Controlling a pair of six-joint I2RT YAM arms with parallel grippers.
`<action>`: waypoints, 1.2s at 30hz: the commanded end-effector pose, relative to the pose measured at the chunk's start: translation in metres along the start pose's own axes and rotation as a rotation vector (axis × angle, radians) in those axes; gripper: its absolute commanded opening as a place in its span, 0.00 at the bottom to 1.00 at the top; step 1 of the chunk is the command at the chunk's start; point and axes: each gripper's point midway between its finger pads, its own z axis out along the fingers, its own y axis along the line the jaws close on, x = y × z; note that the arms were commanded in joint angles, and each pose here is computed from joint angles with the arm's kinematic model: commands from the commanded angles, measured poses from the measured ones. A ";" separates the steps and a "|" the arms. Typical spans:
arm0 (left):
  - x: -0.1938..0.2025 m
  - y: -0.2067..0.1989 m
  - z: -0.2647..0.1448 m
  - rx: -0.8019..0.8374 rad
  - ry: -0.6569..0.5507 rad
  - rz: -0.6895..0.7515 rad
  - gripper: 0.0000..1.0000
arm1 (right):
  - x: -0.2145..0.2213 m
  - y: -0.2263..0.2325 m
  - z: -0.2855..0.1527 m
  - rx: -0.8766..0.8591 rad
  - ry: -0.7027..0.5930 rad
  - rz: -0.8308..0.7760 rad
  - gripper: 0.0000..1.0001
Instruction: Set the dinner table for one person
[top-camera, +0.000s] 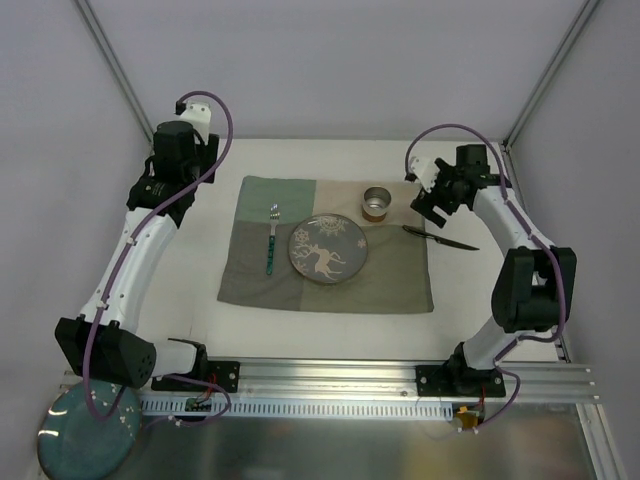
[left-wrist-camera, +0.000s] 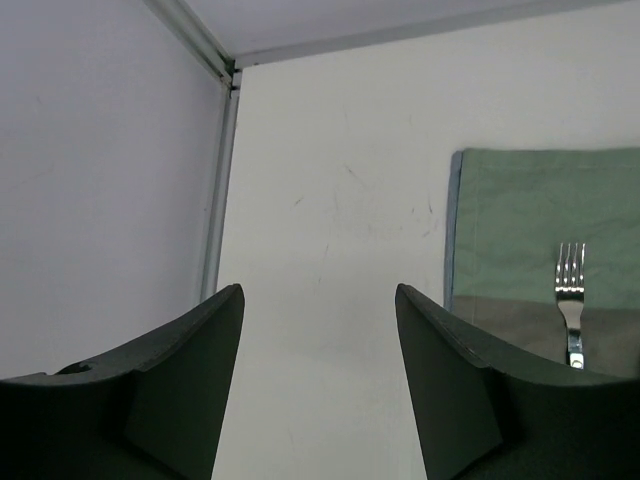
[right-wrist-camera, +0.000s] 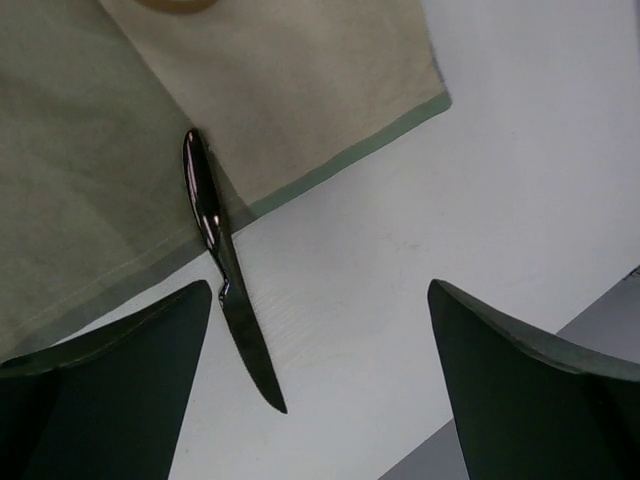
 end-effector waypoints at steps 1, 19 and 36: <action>-0.004 0.005 -0.007 0.018 -0.038 -0.043 0.63 | 0.010 -0.003 0.006 -0.029 0.087 -0.197 0.94; 0.022 -0.001 0.019 0.035 0.022 -0.069 0.63 | -0.001 0.113 0.021 -0.389 0.047 -0.183 0.92; 0.033 -0.009 0.031 0.055 0.053 -0.052 0.63 | -0.001 0.045 0.074 -0.393 0.077 0.021 0.89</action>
